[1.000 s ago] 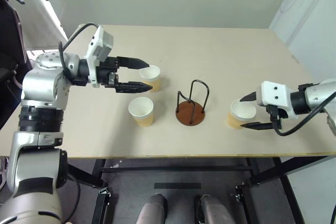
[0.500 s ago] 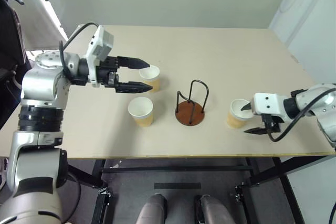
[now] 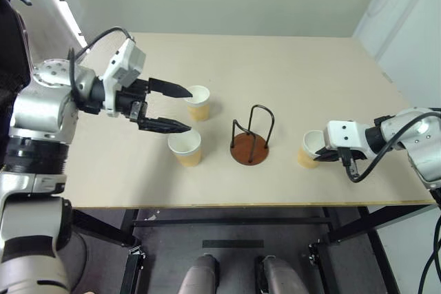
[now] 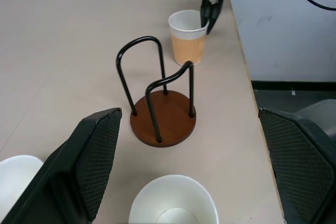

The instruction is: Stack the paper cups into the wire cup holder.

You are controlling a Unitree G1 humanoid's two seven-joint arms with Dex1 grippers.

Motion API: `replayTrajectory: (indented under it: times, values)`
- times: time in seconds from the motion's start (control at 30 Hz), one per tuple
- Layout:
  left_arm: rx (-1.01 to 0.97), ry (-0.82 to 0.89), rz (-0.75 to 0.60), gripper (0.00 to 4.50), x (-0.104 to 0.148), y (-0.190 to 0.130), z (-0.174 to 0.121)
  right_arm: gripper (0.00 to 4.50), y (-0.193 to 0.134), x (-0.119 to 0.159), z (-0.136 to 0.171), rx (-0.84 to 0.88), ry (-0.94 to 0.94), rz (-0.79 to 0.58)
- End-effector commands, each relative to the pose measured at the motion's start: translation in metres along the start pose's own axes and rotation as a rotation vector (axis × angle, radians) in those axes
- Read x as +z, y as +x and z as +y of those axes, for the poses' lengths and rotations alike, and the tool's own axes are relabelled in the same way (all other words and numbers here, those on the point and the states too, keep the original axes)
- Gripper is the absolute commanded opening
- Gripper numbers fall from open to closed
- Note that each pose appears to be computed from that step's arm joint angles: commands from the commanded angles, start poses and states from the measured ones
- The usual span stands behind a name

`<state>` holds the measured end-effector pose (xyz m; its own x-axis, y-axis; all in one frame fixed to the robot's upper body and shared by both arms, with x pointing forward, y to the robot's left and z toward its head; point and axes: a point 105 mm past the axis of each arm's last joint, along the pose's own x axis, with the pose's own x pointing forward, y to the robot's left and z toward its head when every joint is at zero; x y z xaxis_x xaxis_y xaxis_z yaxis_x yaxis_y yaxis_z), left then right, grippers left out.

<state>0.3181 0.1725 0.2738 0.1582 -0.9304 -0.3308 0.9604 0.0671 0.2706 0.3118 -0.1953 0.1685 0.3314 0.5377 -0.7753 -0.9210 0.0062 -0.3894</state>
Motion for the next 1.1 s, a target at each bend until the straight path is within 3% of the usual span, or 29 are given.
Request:
replayTrajectory:
  times: [0.03, 0.2, 0.33, 0.57, 0.83, 1.1]
  values:
    - [-0.059, 0.064, -0.034, 4.50, 0.019, -0.004, -0.008, 0.04, -0.007, 0.011, -0.004, -0.015, -0.026, -0.031]
    - [-0.062, 0.071, -0.042, 4.50, 0.018, -0.008, -0.011, 0.04, -0.025, 0.029, -0.014, -0.049, -0.040, -0.081]
    - [-0.050, 0.071, -0.039, 4.50, 0.016, -0.012, -0.011, 0.04, -0.057, 0.053, -0.038, -0.168, -0.088, -0.118]
    - [-0.037, 0.068, -0.041, 4.50, 0.014, -0.014, -0.007, 0.04, -0.087, 0.099, -0.064, -0.309, -0.183, -0.220]
    - [-0.034, 0.060, -0.039, 4.50, 0.011, -0.013, -0.004, 0.04, -0.074, 0.146, -0.052, -0.233, -0.276, -0.345]
    - [-0.027, 0.063, -0.035, 4.50, 0.011, -0.014, -0.006, 0.04, -0.048, 0.153, -0.048, -0.170, -0.304, -0.361]
